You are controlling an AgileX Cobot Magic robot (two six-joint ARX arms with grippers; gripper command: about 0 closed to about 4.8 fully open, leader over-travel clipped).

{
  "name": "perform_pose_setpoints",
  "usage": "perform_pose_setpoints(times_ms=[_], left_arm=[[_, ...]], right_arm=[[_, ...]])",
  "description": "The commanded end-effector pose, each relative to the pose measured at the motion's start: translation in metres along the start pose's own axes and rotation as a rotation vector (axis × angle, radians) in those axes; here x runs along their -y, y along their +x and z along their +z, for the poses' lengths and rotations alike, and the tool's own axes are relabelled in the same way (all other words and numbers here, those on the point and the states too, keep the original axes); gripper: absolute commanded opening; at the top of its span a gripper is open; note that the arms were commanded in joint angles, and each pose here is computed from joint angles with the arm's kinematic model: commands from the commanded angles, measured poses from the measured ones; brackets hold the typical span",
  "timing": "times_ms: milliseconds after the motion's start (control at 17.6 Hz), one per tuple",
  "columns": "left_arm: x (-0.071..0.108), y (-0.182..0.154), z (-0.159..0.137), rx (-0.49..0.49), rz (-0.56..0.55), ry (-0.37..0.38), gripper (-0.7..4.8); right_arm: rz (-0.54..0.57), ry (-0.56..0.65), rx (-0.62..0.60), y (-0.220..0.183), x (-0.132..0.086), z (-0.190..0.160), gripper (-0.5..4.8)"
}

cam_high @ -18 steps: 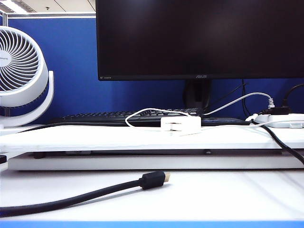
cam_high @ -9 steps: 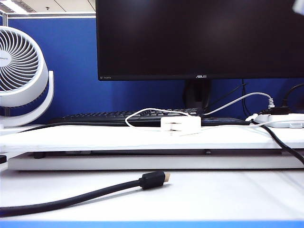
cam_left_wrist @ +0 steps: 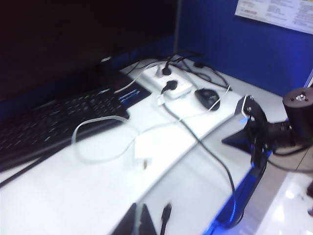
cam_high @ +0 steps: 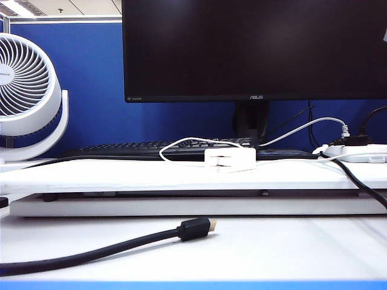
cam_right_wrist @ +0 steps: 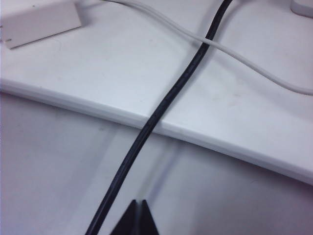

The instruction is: Pick up the Type-C charging cable and the charging base, insert one end of the Type-C charger into the corresponding slot on the base, and finally place the plugged-in charger back on the table.

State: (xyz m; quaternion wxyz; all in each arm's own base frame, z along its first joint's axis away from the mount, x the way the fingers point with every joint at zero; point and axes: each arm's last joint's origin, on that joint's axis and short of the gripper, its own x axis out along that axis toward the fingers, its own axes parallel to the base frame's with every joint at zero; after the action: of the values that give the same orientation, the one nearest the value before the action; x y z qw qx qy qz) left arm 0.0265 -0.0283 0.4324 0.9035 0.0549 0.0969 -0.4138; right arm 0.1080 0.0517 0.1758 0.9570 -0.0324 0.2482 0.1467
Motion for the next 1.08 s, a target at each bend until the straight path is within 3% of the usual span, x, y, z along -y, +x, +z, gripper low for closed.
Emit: perform_pose_setpoints(times_ms=[57,227,397,795,1078], left_arm=[[-0.002,0.036,-0.012,0.078,-0.061,0.007,-0.05],[-0.008,0.092,-0.054,0.127,-0.061,0.015,-0.05],[-0.01,0.125,-0.103,0.133,-0.051,0.009,-0.05],[-0.035,0.114,-0.194,0.197,0.25,-0.015,-0.06],[-0.051,0.105,-0.236,0.153,0.472,-0.056,-0.05]], right_arm=[[-0.001,0.01,0.021,0.0,0.0,0.003,-0.05],[-0.001,0.01,0.021,0.0,0.0,0.003,-0.05],[-0.002,0.01,0.021,0.0,0.0,0.003,-0.05],[0.002,0.01,0.02,-0.001,0.0,0.003,-0.05],[-0.001,0.01,0.02,0.0,0.0,0.003,-0.05]])
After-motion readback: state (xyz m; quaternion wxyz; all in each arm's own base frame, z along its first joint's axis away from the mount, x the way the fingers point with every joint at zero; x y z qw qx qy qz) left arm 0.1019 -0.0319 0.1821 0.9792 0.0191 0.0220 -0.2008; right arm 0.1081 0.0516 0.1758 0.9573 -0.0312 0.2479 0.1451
